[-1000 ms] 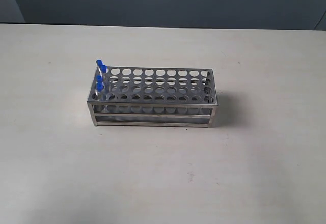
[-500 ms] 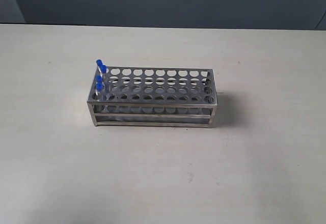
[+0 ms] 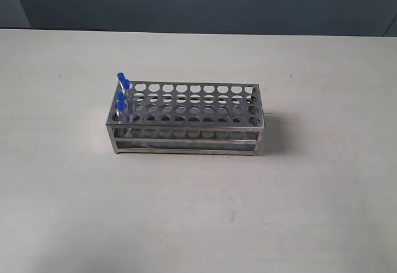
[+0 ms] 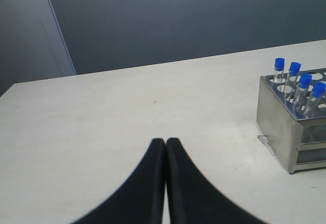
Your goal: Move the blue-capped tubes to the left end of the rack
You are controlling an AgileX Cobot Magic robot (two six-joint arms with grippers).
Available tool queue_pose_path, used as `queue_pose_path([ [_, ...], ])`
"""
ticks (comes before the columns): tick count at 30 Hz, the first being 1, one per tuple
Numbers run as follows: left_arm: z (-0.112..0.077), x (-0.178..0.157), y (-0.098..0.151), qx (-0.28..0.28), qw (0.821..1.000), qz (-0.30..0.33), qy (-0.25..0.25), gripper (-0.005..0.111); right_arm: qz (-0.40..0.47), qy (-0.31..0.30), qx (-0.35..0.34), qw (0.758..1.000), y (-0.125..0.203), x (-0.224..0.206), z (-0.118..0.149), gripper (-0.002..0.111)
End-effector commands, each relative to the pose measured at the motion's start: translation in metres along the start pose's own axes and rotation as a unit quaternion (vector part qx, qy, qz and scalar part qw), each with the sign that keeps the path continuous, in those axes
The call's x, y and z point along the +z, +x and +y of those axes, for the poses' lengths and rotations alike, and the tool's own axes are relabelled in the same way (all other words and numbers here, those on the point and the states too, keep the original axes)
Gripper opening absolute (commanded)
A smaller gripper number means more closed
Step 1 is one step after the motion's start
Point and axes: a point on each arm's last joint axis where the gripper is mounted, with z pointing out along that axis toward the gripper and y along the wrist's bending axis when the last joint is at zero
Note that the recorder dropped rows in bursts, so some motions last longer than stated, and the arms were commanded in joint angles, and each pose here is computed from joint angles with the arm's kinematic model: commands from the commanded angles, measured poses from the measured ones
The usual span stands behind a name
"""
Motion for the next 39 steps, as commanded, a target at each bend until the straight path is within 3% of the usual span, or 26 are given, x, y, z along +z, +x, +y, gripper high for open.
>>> queue_pose_path([
  [1, -0.001, -0.001, -0.002, 0.001, 1.000, -0.006, 0.006, 0.001, -0.015, 0.041, -0.034, 0.998, 0.028, -0.007, -0.014, 0.000],
  [7, -0.001, -0.001, -0.002, 0.001, 1.000, -0.006, 0.006, 0.001, 0.020, 0.049, 0.080, 0.995, 0.047, -0.005, -0.017, 0.000],
  [39, -0.001, -0.001, -0.002, 0.001, 1.000, -0.006, 0.006, 0.001, 0.018, 0.047, 0.080, 0.995, 0.046, -0.005, -0.017, 0.000],
])
